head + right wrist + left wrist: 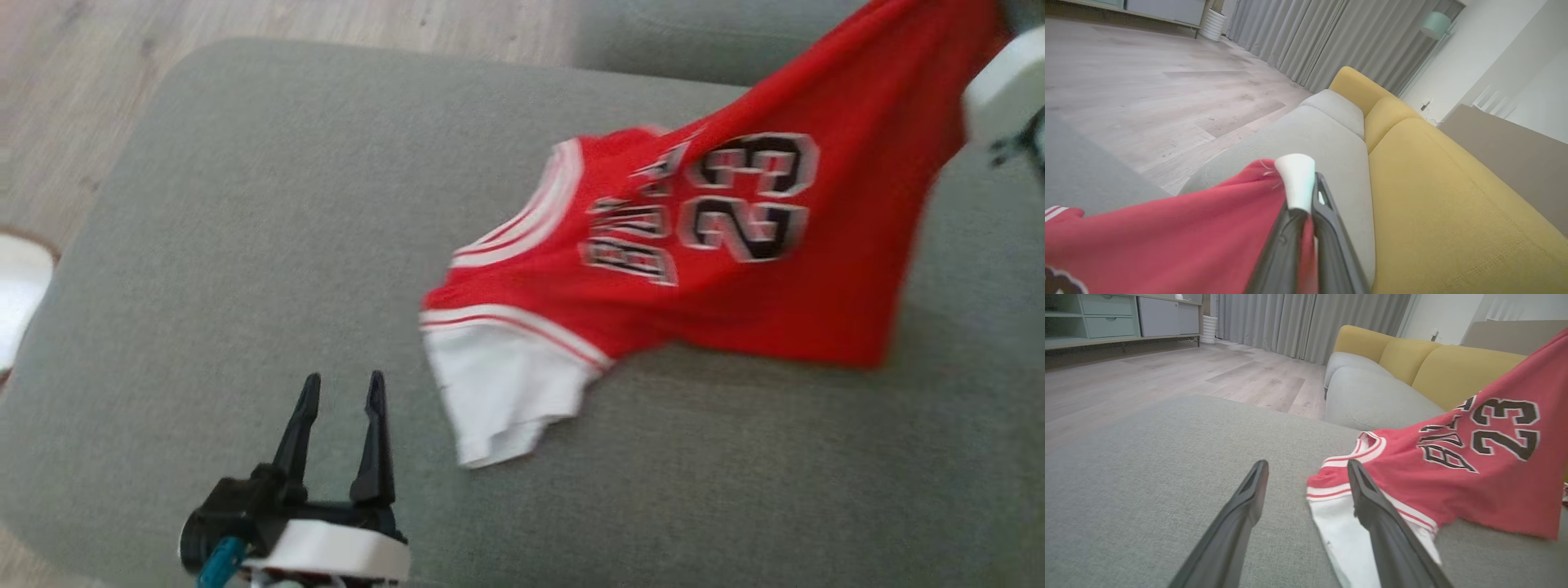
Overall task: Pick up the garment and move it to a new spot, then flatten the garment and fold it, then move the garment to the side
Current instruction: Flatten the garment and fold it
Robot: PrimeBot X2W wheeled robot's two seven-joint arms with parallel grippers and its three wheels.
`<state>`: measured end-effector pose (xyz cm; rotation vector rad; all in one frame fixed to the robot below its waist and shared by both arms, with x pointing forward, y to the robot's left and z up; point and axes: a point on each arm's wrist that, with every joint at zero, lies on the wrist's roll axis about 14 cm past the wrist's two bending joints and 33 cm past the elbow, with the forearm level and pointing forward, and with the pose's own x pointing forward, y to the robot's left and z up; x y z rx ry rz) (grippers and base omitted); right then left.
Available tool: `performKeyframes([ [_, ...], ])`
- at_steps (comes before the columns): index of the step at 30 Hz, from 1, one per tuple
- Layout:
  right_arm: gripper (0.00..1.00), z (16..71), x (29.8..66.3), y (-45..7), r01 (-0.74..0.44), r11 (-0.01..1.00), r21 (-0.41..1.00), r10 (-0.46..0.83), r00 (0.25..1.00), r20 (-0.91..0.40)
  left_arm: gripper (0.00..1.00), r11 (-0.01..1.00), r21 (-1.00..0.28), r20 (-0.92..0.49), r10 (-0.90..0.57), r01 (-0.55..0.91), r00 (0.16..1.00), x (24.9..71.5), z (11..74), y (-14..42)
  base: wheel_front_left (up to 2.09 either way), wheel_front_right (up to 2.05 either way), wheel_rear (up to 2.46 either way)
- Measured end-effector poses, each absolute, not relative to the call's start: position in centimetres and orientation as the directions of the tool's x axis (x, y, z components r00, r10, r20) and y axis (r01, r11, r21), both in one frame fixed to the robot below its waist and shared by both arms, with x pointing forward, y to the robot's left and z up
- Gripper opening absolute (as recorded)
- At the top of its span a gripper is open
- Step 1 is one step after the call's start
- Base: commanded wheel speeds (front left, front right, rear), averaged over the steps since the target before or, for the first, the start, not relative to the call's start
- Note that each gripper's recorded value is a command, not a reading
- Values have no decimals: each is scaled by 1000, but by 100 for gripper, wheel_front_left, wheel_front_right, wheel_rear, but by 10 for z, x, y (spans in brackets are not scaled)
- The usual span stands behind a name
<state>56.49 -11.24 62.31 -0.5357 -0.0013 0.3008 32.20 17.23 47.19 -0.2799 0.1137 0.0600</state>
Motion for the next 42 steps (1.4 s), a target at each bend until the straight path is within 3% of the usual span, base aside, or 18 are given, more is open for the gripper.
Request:
performKeyframes([
  [8,0,580,615,-111,-284,807,-518,229,959,-170,100,956,-259,-167,95,-137,981,324,458,186,0,0,0],
  [9,31,574,618,-106,-292,811,-506,239,956,-169,100,956,-257,-173,101,-144,980,324,457,188,0,0,0],
  [10,100,567,621,-99,-307,811,-498,255,952,-171,100,955,-255,-179,107,-151,978,325,455,189,0,0,0],
  [15,100,529,613,-57,-401,808,-433,346,916,-203,100,959,-244,-194,96,-143,976,331,449,188,0,0,0],
  [21,100,527,605,-75,-377,833,-405,329,926,-187,100,963,-250,-182,57,-103,982,337,451,177,0,0,0],
  [27,100,522,579,-104,-307,918,-252,274,948,-159,100,964,-262,-145,8,-46,989,342,461,163,0,0,0],
  [36,100,427,488,-157,-186,981,-62,146,907,-396,100,964,-264,-133,-54,17,990,335,465,147,0,0,0],
  [42,100,397,472,-151,-155,988,21,145,857,-495,100,966,-260,-154,-57,15,986,337,461,147,0,0,0],
])
